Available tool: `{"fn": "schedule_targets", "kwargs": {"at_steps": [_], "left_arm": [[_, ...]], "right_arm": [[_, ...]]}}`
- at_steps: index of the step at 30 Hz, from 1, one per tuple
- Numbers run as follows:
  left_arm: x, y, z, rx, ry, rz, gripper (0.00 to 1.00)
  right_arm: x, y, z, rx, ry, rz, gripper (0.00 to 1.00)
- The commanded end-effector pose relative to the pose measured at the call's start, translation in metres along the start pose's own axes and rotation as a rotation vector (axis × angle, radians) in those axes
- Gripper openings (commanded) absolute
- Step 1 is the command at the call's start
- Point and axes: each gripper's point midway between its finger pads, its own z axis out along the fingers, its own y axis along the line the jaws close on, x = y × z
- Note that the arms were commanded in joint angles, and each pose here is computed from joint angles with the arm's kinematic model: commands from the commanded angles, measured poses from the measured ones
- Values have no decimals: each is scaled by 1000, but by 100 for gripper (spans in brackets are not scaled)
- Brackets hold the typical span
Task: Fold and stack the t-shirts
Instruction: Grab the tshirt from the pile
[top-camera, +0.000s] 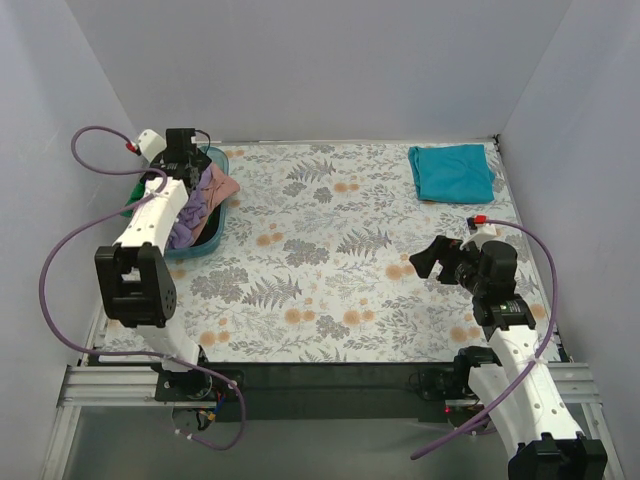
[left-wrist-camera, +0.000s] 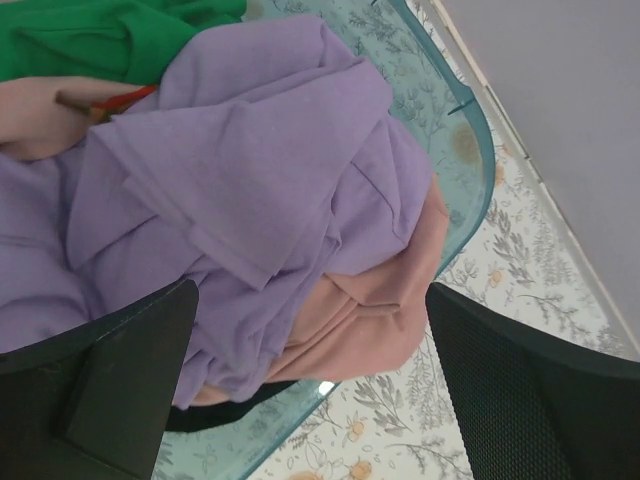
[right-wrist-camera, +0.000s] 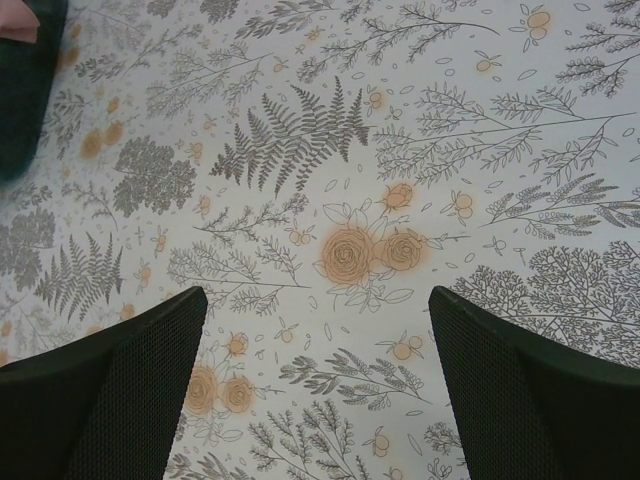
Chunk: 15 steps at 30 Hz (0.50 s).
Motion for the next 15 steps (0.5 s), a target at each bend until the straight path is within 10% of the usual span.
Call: {"fn": "schedule_targets", "kwargs": {"at_steps": [1,9,15], "left_arm": [[-8,-8,15,-3,-16,71,98],[24,18,48,-192,57,135,84],[32,44,59,-276,106,117,29]], "right_arm": [[-4,-8,1,38,-26,-22,98],[-2,-19,4,88,-21,-16,98],[2,-24,6,112,-3,-6,98]]}}
